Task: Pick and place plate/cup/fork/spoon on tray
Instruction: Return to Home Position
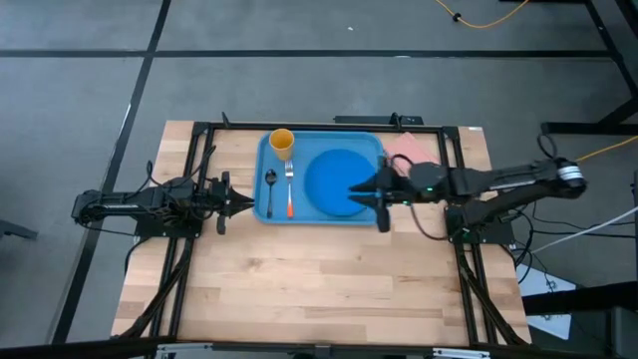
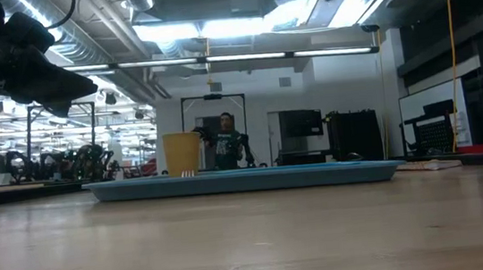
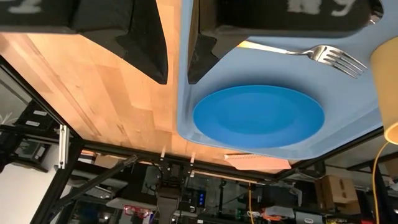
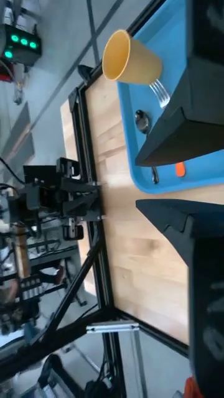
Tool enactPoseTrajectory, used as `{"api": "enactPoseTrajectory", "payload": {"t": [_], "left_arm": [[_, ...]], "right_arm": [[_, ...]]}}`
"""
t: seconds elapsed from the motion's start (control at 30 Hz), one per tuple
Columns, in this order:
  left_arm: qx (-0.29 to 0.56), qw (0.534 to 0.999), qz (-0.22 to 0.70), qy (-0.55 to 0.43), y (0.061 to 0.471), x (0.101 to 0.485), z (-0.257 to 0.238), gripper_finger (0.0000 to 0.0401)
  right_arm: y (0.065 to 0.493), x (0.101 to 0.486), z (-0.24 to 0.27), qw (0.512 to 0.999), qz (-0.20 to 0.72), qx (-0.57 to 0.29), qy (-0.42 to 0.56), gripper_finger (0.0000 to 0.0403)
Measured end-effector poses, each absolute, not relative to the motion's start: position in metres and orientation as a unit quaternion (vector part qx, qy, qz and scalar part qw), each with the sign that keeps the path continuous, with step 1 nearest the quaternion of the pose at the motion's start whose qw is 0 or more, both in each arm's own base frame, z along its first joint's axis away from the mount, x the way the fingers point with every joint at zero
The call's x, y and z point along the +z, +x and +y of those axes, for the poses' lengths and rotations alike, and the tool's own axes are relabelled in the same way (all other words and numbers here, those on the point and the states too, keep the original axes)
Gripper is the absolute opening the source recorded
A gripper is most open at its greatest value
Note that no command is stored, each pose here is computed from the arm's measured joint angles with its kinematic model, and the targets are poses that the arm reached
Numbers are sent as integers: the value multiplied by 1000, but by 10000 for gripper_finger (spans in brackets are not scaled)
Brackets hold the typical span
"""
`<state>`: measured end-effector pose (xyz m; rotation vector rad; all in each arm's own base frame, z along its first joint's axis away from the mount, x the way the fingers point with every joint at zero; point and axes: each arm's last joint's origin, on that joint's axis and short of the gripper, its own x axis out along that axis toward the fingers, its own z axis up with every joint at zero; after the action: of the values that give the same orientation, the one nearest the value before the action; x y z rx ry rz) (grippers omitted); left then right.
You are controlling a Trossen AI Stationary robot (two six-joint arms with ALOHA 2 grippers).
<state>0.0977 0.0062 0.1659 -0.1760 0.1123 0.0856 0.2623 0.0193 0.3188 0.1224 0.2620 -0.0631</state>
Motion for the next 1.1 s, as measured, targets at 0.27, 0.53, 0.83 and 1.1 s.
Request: {"api": "enactPoseTrajectory", "payload": {"t": [0.27, 0.53, 0.83, 1.1], "left_arm": [[43, 994, 56, -88, 98, 166, 6, 55], [43, 994, 56, -88, 98, 166, 6, 55], [43, 994, 56, -88, 98, 166, 6, 55], [43, 994, 56, -88, 98, 166, 6, 55]], "right_arm": [[199, 293, 10, 990, 84, -99, 46, 100], [149, 276, 2, 988, 37, -151, 24, 100], [106, 252, 0, 993, -29, -117, 15, 100], [90, 231, 1, 994, -76, -73, 22, 100]]}}
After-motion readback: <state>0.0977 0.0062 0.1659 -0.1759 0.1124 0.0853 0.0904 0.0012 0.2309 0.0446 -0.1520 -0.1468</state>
